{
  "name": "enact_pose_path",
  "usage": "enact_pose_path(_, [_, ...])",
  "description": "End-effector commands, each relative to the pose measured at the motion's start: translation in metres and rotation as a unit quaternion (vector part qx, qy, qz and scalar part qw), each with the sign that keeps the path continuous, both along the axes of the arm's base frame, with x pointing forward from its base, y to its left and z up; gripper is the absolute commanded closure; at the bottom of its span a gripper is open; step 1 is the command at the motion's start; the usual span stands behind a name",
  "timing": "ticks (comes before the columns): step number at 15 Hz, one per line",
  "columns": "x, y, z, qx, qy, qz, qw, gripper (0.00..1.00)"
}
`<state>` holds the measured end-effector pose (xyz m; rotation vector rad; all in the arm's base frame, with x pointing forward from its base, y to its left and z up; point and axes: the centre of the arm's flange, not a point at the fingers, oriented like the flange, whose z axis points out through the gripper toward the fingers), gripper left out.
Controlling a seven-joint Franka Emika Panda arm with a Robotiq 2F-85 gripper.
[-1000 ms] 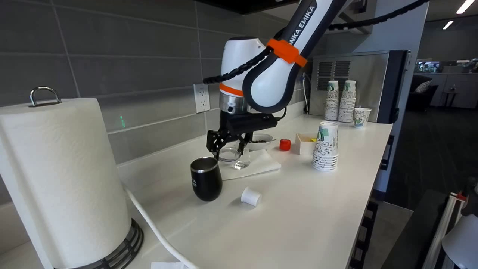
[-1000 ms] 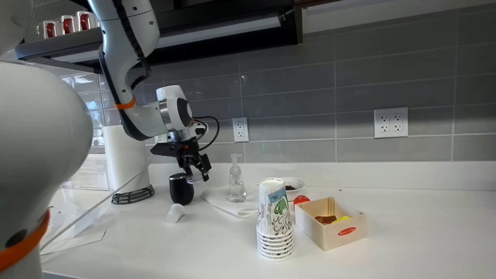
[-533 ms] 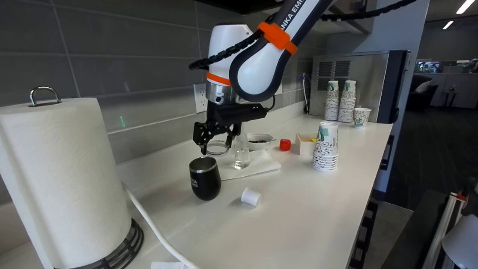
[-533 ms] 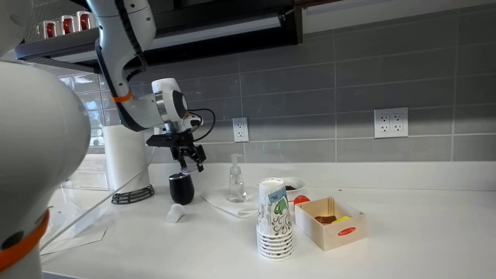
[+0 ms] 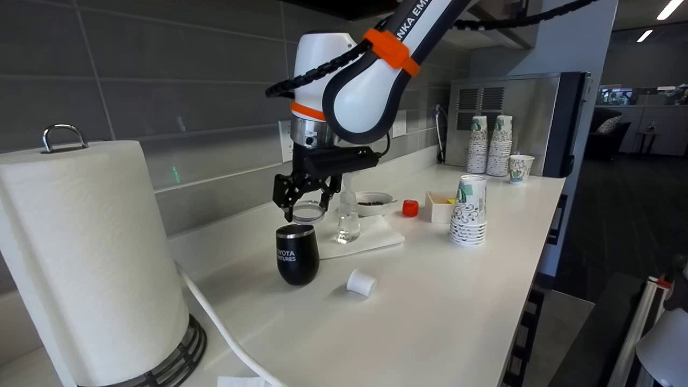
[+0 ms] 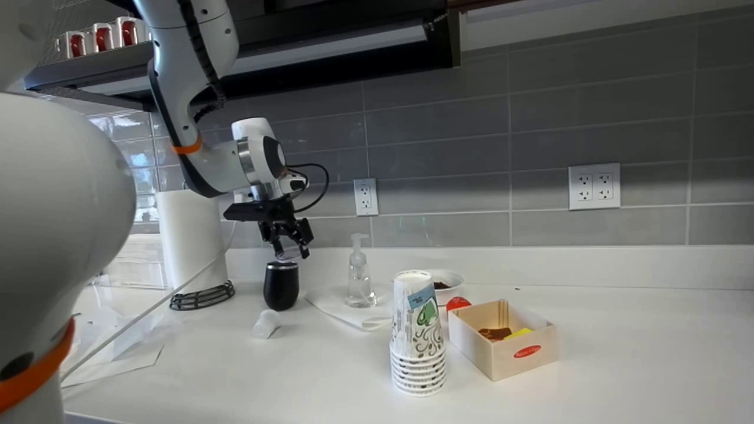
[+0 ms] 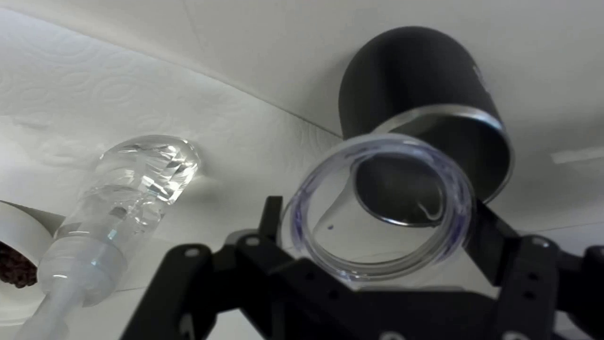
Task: Put the clear lid on the black object
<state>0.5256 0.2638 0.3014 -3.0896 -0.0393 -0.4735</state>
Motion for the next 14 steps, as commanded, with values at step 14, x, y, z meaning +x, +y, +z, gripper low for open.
enact_pose_path(14, [0.013, 0.039, -0.014, -0.002, 0.027, 0.068, 0.9973, 0.33])
